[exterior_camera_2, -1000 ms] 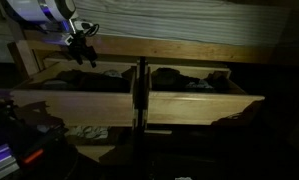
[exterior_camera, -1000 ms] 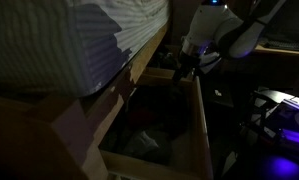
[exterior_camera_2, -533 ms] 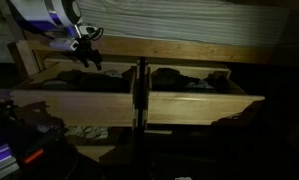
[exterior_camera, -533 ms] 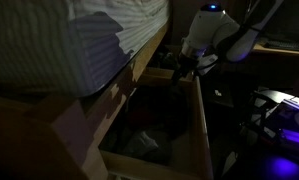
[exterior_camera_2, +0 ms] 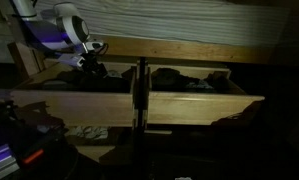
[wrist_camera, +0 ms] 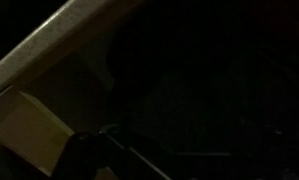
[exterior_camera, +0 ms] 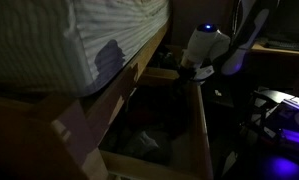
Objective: Pick the garment on top of the orange garment in the top left drawer and put it in the top right drawer
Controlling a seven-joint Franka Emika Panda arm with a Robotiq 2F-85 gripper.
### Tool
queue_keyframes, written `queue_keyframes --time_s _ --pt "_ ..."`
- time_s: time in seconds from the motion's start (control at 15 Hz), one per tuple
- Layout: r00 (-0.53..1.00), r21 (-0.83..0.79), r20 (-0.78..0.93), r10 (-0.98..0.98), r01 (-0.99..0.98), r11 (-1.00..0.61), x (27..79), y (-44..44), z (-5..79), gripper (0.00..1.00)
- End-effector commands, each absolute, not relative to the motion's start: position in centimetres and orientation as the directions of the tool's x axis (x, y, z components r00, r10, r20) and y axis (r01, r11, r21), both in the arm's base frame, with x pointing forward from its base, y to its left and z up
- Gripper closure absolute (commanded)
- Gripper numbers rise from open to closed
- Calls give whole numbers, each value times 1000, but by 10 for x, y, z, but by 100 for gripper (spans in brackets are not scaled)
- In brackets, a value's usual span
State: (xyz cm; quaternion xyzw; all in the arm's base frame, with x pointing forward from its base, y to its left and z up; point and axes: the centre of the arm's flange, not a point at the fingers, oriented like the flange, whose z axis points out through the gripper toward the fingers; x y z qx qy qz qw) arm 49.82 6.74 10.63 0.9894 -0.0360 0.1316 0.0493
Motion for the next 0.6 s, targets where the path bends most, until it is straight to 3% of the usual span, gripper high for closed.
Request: queue_keyframes --time_s 0.0,0.27,0.53 --pt "971 48 226 -72 -85 -995 491 62 98 0" --pt "957 86 258 -130 -157 -984 465 50 57 0" --pt "966 86 239 -102 -126 -988 481 54 71 0"
